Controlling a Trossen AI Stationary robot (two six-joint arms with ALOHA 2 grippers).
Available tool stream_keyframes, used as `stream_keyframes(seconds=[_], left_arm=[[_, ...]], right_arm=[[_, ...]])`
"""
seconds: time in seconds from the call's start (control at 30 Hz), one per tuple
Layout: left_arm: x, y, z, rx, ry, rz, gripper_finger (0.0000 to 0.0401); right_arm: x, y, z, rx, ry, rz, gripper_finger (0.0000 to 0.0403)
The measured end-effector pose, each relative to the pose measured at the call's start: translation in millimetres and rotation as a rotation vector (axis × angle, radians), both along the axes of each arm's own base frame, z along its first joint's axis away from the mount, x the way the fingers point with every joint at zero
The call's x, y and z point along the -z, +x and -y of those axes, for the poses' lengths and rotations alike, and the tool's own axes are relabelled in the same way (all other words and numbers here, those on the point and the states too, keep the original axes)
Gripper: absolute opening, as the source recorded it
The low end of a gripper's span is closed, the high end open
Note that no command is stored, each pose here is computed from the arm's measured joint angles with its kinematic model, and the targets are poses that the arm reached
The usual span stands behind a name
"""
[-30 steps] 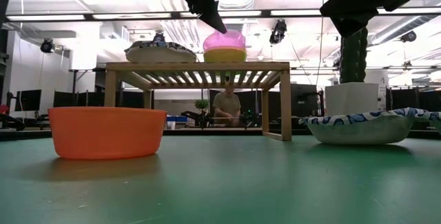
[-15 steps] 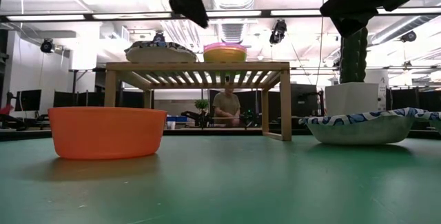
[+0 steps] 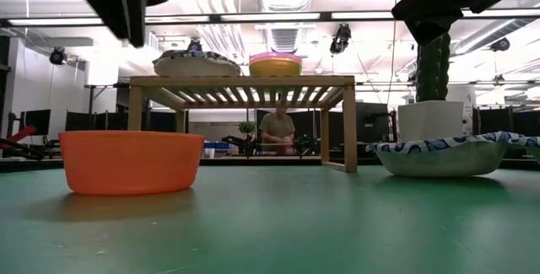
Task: Place and stack bowls onto a shelf
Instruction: Stack the large blue patterned bowl on top of the large blue patterned bowl on the shelf
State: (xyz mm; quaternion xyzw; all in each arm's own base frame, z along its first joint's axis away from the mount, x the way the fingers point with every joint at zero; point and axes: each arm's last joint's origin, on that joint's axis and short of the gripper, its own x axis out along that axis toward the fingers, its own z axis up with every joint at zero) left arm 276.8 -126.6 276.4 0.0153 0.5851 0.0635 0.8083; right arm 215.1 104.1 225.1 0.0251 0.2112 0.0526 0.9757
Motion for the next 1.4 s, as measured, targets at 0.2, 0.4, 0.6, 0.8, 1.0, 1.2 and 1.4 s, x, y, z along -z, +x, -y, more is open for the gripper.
stream_keyframes(seconds=[0.2, 0.4, 0.6, 0.8, 1.0, 1.2, 1.4], left_arm=[[22.6, -4.3, -4.9, -0.123, 0.035, 0.002, 0.0124], [52.1, -9.1, -9.0, -0.137, 0.046, -0.013, 0.0124], [61.3, -13.8, -9.3, -0.14, 0.053, -0.029, 0.0124], [55.5, -21.0, 2.4, -0.001, 0.147, 0.018, 0.0123], [37.0, -34.7, 18.5, 0.067, 0.368, 0.228, 0.0123], [7.2, -55.5, 25.1, -0.054, 0.764, 0.609, 0.0123], [-2.6, -88.5, 14.4, -0.063, 0.847, 0.707, 0.0123]], right_arm=[[0.0, 0.1, 0.0, 0.0, 0.001, 0.0, 0.0009], [0.1, 0.2, -0.1, 0.003, 0.006, -0.001, 0.0009], [-1.7, 0.9, -0.5, 0.006, 0.022, 0.017, 0.0009], [-10.3, 7.3, -3.1, 0.03, 0.07, 0.116, 0.0009], [-13.0, 29.4, -13.9, 0.073, 0.073, 0.079, 0.0009], [-27.1, 60.5, -28.2, 0.081, 0.017, -0.013, 0.0009], [-48.8, 92.7, -34.8, 0.158, 0.043, -0.123, 0.0009]])
